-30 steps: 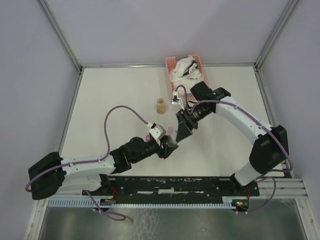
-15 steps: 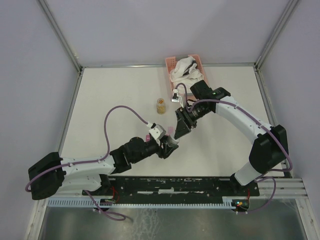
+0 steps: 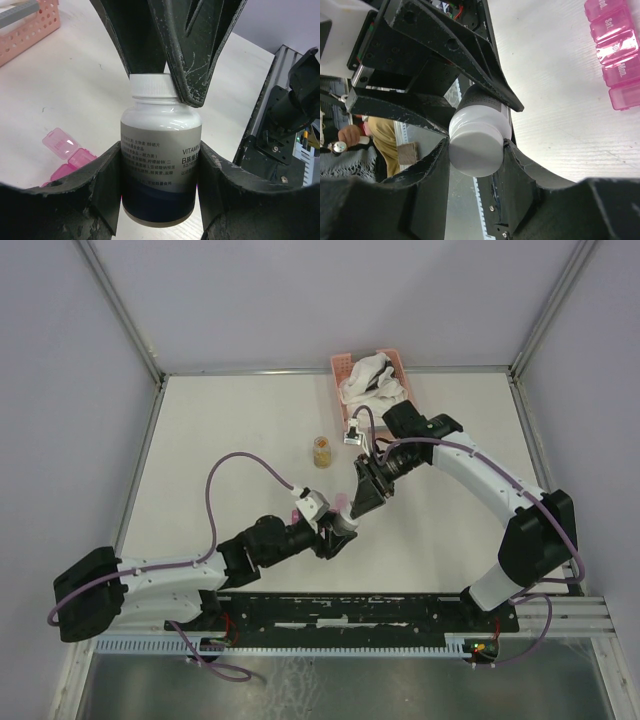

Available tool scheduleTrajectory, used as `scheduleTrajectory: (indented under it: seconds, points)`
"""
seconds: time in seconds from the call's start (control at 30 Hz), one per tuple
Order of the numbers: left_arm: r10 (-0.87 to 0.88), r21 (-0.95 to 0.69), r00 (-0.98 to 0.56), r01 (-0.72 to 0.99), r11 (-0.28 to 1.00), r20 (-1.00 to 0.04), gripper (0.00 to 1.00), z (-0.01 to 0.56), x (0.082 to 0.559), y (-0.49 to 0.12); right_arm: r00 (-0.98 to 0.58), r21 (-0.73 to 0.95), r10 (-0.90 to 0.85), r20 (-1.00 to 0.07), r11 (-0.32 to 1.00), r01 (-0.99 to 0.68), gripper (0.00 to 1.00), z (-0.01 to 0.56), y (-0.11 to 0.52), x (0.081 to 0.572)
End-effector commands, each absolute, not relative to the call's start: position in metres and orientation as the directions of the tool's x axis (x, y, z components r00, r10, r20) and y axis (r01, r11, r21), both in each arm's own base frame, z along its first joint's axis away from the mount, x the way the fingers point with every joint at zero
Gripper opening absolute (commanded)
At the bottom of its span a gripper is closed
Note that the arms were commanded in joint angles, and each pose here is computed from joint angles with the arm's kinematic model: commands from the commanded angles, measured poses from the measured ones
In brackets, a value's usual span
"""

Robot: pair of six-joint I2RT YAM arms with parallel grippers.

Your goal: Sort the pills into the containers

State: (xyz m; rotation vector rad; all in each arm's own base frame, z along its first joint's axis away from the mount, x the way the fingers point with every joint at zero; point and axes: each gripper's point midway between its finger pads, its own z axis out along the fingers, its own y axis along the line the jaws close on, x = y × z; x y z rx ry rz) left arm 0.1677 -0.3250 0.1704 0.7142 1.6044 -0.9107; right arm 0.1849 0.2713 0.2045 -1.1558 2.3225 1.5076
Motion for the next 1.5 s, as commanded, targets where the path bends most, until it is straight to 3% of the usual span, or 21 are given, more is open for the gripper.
scheduleTrajectory:
  seconds: [0.0,0.13,0.3,0.47,0.83,1.2,1.47]
  points:
    - [-0.106,-0.222,-0.195,0.87,0.44,-0.975,0.03,0.196,0.156,-0.331,-0.53,0.624,-0.51,-0.678,-0.018,-0.781,0.26,0.225,0.27,0.17]
    - [-0.112,-0.24,-0.213,0.898,0.37,-0.971,0.03,0.199,0.143,-0.335,-0.372,0.487,-0.478,-0.796,-0.139,-0.862,0.26,0.222,0.269,0.164]
    - [-0.094,-0.253,-0.235,0.912,0.322,-0.967,0.03,0.196,0.133,-0.339,0.007,0.142,-0.324,-0.946,-0.432,-0.891,0.3,0.23,0.259,0.139]
    - [-0.094,-0.265,-0.248,0.908,0.323,-0.964,0.03,0.191,0.133,-0.339,0.218,-0.067,-0.176,-0.96,-0.611,-0.789,0.3,0.232,0.25,0.119]
    - [-0.092,-0.256,-0.239,0.901,0.35,-0.967,0.03,0.189,0.136,-0.33,0.515,-0.347,-0.05,-0.856,-0.682,-0.643,0.3,0.231,0.25,0.136]
    - [-0.108,-0.314,-0.296,0.917,0.245,-0.949,0.03,0.192,0.133,-0.339,0.698,-0.568,0.165,-0.697,-0.721,-0.397,0.32,0.23,0.255,0.126]
    - [-0.081,-0.338,-0.328,0.927,0.163,-0.941,0.03,0.188,0.135,-0.343,0.802,-0.619,0.166,-0.574,-0.729,-0.292,0.33,0.215,0.252,0.139]
